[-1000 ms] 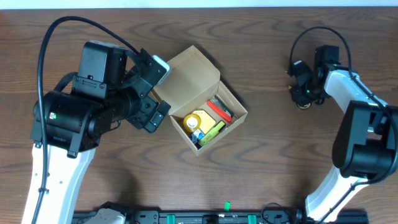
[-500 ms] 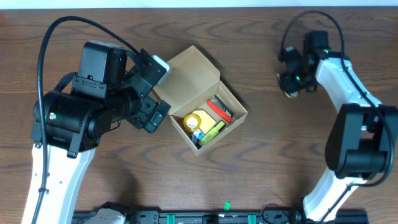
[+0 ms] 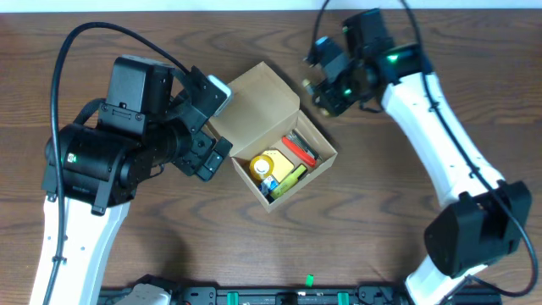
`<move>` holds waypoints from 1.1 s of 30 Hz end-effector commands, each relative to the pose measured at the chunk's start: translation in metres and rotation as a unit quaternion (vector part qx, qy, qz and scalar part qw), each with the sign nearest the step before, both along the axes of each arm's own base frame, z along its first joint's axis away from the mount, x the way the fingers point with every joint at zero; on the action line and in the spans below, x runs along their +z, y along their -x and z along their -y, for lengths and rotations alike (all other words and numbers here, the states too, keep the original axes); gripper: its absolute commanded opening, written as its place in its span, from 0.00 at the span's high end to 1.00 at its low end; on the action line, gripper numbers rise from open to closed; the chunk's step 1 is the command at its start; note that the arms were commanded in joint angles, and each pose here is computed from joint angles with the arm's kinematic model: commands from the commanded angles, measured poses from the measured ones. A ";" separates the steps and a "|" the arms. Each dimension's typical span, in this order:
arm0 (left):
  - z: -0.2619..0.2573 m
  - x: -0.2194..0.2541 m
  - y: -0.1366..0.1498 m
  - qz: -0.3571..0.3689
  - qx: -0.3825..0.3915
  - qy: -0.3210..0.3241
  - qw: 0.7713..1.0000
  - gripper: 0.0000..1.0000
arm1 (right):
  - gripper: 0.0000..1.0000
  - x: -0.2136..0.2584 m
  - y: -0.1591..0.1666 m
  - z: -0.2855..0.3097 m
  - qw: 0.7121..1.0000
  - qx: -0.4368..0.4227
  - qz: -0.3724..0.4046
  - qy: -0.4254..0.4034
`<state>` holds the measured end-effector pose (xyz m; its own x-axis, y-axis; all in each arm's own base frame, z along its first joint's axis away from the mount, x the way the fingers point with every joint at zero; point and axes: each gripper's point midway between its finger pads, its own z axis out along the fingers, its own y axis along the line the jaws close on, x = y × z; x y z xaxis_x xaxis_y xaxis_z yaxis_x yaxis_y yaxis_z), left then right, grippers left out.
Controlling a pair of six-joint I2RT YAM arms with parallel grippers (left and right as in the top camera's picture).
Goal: Pack container
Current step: 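Lift the correction tape and carry it left toward the box, then lower the correction tape into the box beside the stapler and release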
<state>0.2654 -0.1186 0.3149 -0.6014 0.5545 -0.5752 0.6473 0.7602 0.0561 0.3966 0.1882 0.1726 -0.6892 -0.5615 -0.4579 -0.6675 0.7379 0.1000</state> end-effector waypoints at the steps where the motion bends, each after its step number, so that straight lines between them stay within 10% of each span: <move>1: -0.001 0.005 -0.001 0.008 0.000 -0.002 1.000 0.05 | 0.99 0.001 0.020 -0.022 0.999 0.022 -0.022 -0.011; 22: -0.001 0.005 -0.001 0.008 0.000 -0.002 1.000 0.05 | 0.95 -0.096 0.060 -0.023 0.995 0.000 -0.067 0.074; 33: -0.001 0.005 -0.001 0.008 0.000 -0.002 1.000 0.05 | 0.51 -0.101 0.057 -0.019 0.995 -0.009 -0.060 0.083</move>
<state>0.2653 -0.1187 0.3149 -0.6016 0.5542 -0.5753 0.6472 0.7603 0.0556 0.3397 0.2076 0.0717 -0.7378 -0.6157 -0.2766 -0.6527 0.7552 0.0600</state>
